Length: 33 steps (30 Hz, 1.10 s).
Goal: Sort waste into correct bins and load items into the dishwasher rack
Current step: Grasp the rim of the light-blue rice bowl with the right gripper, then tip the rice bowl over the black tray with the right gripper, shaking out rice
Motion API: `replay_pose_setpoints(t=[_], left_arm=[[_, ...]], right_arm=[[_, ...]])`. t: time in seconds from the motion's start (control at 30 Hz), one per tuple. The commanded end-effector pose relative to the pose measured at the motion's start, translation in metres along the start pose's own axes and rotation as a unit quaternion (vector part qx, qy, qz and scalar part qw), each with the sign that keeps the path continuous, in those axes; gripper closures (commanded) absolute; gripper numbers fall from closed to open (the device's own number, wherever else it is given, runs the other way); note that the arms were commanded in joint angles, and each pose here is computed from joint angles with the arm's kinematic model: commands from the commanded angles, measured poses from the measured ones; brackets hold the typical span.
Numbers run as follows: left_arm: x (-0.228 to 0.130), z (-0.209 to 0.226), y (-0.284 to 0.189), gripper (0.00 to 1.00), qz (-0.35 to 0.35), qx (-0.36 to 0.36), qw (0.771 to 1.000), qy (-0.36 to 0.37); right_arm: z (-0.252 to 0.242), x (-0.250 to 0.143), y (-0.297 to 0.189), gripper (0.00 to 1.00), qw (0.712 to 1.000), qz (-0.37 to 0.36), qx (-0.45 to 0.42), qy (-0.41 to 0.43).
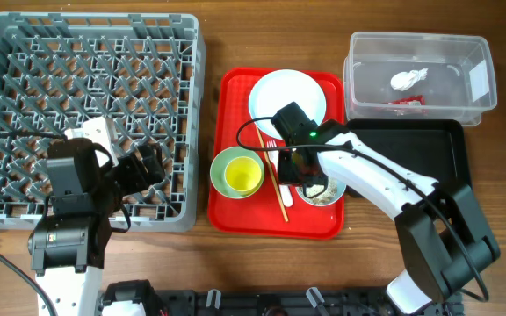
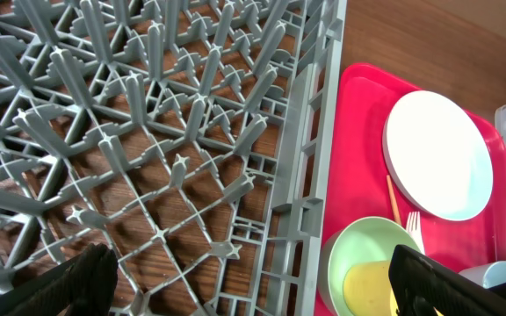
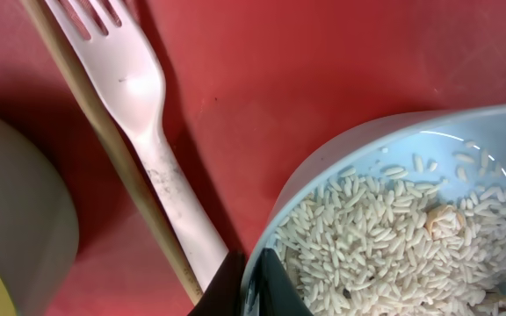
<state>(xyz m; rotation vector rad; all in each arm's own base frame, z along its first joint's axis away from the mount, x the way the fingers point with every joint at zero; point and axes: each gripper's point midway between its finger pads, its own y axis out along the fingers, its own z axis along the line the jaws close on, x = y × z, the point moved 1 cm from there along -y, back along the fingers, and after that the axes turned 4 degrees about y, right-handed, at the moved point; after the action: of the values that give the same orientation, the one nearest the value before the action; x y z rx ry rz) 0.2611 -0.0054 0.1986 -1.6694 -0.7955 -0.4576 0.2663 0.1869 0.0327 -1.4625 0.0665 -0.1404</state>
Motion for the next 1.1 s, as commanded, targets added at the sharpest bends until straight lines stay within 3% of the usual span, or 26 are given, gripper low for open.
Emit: replay_pose_setpoints(t=[0.0, 0.3, 0.6, 1.07], left_arm=[[0.006, -0.006, -0.005, 0.0, -0.01, -0.011, 1.0, 0.001], [0.006, -0.006, -0.005, 0.0, -0.01, -0.011, 1.0, 0.001], [0.006, -0.006, -0.005, 0.0, -0.01, -0.011, 1.0, 0.001], [0.006, -0.006, -0.005, 0.0, -0.01, -0.011, 1.0, 0.001]], right_arm=[[-0.004, -0.003, 0.002, 0.96, 1.0, 0.008, -0.014, 0.003], [0.011, 0.025, -0.08, 0.95, 0.996, -0.084, 0.037, -0.022], [-0.037, 0.051, -0.141, 0.96, 0.984, -0.165, 0.058, 0.03], [-0.098, 0.08, -0.137, 0.96, 0.957, -0.088, 0.268, 0.068]])
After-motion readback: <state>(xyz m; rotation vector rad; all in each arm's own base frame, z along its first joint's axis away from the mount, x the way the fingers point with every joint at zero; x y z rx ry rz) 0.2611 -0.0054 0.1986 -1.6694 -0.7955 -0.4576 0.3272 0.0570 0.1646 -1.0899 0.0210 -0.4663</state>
